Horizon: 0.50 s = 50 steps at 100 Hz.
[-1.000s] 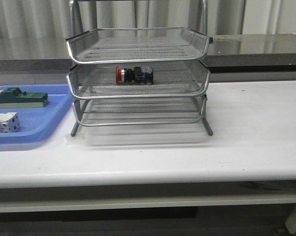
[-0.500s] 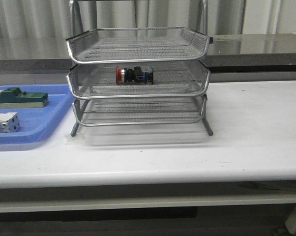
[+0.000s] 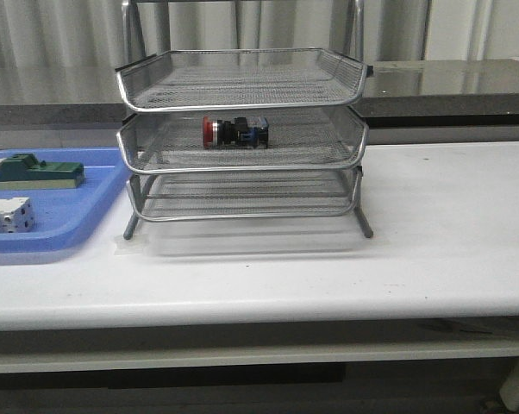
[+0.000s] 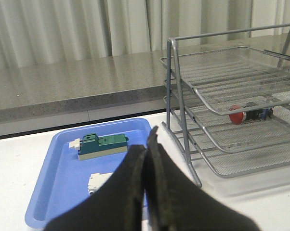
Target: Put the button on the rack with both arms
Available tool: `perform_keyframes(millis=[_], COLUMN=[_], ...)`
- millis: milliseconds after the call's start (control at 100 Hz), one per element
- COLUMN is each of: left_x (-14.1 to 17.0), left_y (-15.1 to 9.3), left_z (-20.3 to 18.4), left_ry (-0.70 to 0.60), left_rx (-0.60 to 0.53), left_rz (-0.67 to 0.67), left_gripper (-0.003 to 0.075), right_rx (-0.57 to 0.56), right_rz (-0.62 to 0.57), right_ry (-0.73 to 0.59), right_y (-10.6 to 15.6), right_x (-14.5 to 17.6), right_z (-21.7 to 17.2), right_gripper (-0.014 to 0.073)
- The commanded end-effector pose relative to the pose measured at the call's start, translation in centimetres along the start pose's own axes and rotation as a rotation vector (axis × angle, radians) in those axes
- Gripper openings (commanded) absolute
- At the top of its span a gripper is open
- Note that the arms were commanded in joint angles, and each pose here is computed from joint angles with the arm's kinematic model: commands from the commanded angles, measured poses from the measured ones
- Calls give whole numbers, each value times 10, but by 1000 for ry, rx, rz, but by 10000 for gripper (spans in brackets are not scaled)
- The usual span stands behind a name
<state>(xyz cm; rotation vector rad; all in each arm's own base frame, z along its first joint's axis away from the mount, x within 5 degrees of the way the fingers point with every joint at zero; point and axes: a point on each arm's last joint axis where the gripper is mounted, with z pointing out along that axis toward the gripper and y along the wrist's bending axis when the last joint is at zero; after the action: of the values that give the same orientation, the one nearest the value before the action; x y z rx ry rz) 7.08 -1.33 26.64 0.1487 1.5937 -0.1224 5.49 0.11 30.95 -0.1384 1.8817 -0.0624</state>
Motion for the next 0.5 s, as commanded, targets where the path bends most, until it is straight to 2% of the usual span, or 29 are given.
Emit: perform_keyframes(millis=[0,490], left_x=[-15,-15], left_y=[3,3], left_z=[0,0], left_ry=[-92,-92], left_rx=[-31,-31], left_rz=[-22,-22], left_gripper=[-20,-20], right_rx=[22,35], right_rz=[-10,-12], right_ry=[-110,-289], right_y=[-2,8], right_x=[-9,61], right_z=[3,22], right_gripper=[-65,-65])
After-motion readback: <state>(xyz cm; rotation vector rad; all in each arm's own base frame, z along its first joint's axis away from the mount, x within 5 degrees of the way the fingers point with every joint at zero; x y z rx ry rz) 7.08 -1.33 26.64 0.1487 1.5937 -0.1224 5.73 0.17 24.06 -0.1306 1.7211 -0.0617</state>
